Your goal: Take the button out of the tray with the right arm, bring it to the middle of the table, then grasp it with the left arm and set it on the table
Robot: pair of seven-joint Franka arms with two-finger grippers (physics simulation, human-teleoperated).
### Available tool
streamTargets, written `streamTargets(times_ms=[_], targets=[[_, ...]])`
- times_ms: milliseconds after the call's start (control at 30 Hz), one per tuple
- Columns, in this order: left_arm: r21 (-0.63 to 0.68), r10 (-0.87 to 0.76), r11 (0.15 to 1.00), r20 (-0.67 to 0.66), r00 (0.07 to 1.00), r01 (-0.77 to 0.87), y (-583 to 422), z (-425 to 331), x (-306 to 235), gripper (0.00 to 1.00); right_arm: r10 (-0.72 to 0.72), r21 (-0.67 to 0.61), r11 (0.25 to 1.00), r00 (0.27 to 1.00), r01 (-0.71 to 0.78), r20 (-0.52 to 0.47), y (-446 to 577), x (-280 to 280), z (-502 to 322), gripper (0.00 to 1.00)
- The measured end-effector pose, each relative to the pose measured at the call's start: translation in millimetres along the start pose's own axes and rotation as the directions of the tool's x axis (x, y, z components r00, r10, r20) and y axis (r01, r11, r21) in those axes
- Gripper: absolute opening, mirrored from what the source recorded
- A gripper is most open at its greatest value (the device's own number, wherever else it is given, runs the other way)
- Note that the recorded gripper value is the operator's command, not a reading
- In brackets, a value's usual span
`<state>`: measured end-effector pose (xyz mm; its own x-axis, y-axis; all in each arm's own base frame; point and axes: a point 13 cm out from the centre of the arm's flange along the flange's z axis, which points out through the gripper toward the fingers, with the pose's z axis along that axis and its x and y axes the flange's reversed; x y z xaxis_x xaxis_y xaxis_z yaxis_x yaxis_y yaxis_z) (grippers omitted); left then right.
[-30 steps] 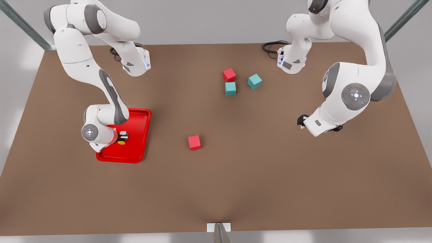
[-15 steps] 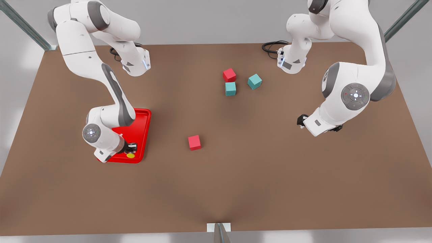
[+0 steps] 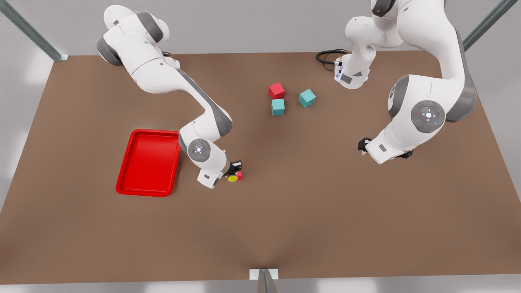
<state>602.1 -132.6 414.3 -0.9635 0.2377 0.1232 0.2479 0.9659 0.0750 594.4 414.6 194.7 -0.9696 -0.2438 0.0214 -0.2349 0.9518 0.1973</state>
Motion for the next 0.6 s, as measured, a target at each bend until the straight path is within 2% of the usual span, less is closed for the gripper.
streamTargets(times_ms=[300,333,367,467,500,567,600], targets=[[0.0,0.0,1.0,-0.002,1.0,0.0,0,0,0,1.0,0.169,-0.104,0.981,0.983,-0.161,0.07,166,-36,63,0.43],[0.0,-0.001,1.0,-0.002,1.0,0.001,0,0,0,1.0,0.206,-0.112,0.974,0.977,-0.199,0.059,172,-34,70,0.45],[0.0,-0.001,1.0,-0.002,1.0,0.001,0,0,0,1.0,0.237,-0.112,0.967,0.97,-0.23,0.052,177,-31,77,0.55],[0.0,-0.001,1.0,-0.002,1.0,0.001,0,0,0,1.0,0.329,-0.111,0.94,0.943,-0.323,0.044,183,-27,93,0.59],[0.0,-0.001,1.0,-0.001,1.0,0.001,0,0,0,1.0,0.358,-0.11,0.93,0.933,-0.352,0.043,183,-27,97,0.75],[0.0,-0.001,1.0,-0.001,1.0,0.001,0,0,0,1.0,0.41,-0.108,0.909,0.911,-0.403,0.044,182,-27,106,0.75],[0.0,0.0,1.0,-0.001,1.0,0.0,0,0,0,1.0,0.431,-0.106,0.899,0.901,-0.425,0.047,182,-27,111,0.79]])
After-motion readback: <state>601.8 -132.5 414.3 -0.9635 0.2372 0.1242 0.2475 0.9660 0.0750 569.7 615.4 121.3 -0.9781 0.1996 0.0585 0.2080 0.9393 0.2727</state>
